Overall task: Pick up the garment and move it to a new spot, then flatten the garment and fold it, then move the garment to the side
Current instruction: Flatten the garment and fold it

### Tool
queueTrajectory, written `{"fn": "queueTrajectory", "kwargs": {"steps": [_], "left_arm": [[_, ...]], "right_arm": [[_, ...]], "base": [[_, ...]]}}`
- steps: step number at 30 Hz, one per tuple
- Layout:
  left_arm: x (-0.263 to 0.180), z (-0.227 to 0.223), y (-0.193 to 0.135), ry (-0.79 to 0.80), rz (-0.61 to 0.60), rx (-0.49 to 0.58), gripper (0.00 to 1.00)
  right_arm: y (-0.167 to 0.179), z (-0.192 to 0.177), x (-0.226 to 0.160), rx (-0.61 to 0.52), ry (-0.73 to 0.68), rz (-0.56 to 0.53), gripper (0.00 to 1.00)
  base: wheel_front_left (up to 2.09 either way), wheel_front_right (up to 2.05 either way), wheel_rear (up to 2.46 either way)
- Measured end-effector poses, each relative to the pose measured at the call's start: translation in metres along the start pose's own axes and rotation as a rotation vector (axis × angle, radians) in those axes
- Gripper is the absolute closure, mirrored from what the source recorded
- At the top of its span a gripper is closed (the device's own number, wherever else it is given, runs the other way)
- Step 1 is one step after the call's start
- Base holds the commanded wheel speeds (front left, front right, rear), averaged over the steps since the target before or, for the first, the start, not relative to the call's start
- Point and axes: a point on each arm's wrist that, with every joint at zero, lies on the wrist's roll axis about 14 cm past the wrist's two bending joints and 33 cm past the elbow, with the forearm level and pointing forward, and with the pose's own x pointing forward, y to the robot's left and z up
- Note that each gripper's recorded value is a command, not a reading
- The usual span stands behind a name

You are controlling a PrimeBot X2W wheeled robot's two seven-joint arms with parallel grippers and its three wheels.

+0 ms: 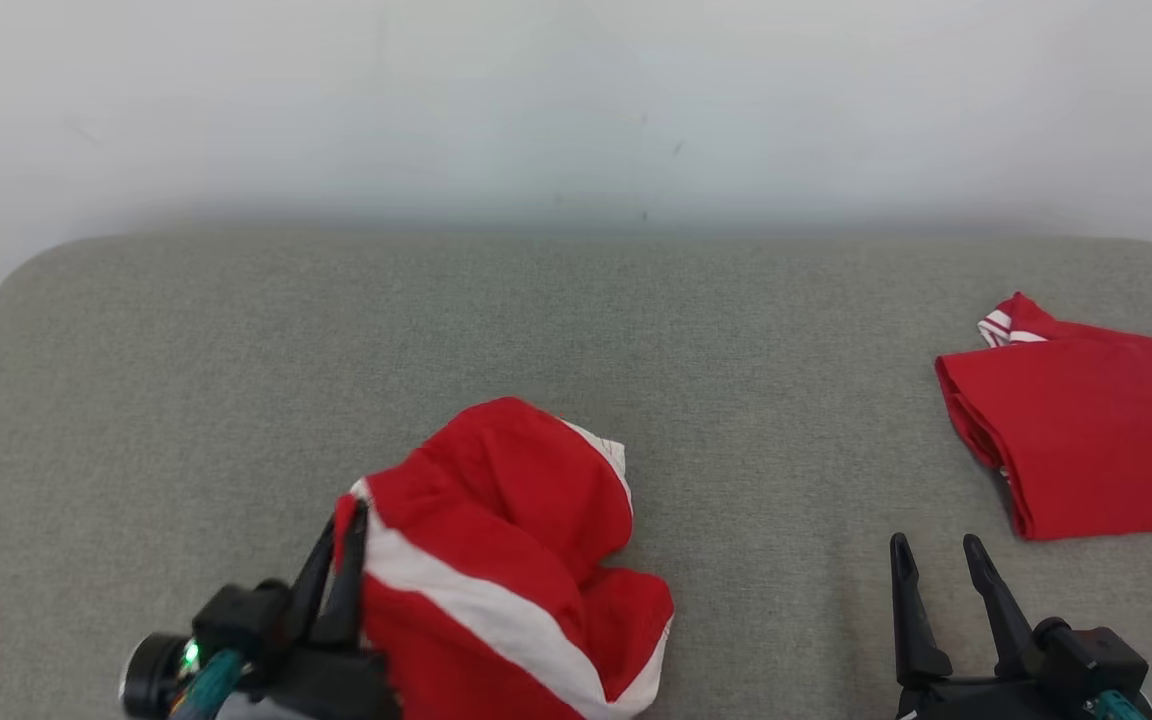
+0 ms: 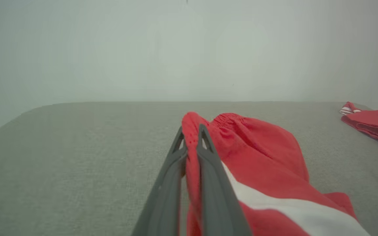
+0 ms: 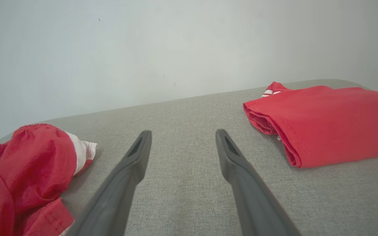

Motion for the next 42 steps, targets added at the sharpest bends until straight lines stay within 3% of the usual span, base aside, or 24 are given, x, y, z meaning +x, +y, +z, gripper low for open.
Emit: {"fn": "queueTrajectory", "kwargs": {"steps": [8, 9, 10, 11, 21, 30, 42], "left_arm": [[-0.04, -0.034, 0.041, 0.092, 0.164, -0.063, 1.0], [-0.044, -0.04, 0.041, 0.108, 0.17, -0.066, 0.57], [-0.046, -0.043, 0.042, 0.118, 0.178, -0.072, 0.08], [-0.048, -0.046, 0.043, 0.126, 0.184, -0.077, 0.0], [-0.055, -0.031, 0.05, 0.078, 0.19, -0.072, 0.0], [-0.078, -0.078, 0.058, 0.308, 0.145, -0.046, 0.0], [-0.06, -0.094, 0.062, 0.401, 0.08, 0.005, 0.0]], "right_arm": [[0.014, -0.024, 0.003, 0.009, 0.075, 0.041, 0.0], [0.016, -0.026, 0.004, 0.011, 0.08, 0.049, 0.0], [0.019, -0.026, 0.005, 0.014, 0.081, 0.055, 0.0], [0.021, -0.026, 0.006, 0.014, 0.081, 0.062, 0.0], [0.04, -0.023, 0.004, 0.01, 0.073, 0.12, 0.0], [0.087, -0.062, -0.021, -0.014, 0.203, 0.275, 0.0], [0.108, -0.101, -0.01, -0.11, 0.356, 0.405, 0.0]], "base": [[0.0, 0.0, 0.0], [0.0, 0.0, 0.0], [0.0, 0.0, 0.0], [0.0, 0.0, 0.0], [0.0, 0.0, 0.0], [0.0, 0.0, 0.0], [0.0, 0.0, 0.0]]}}
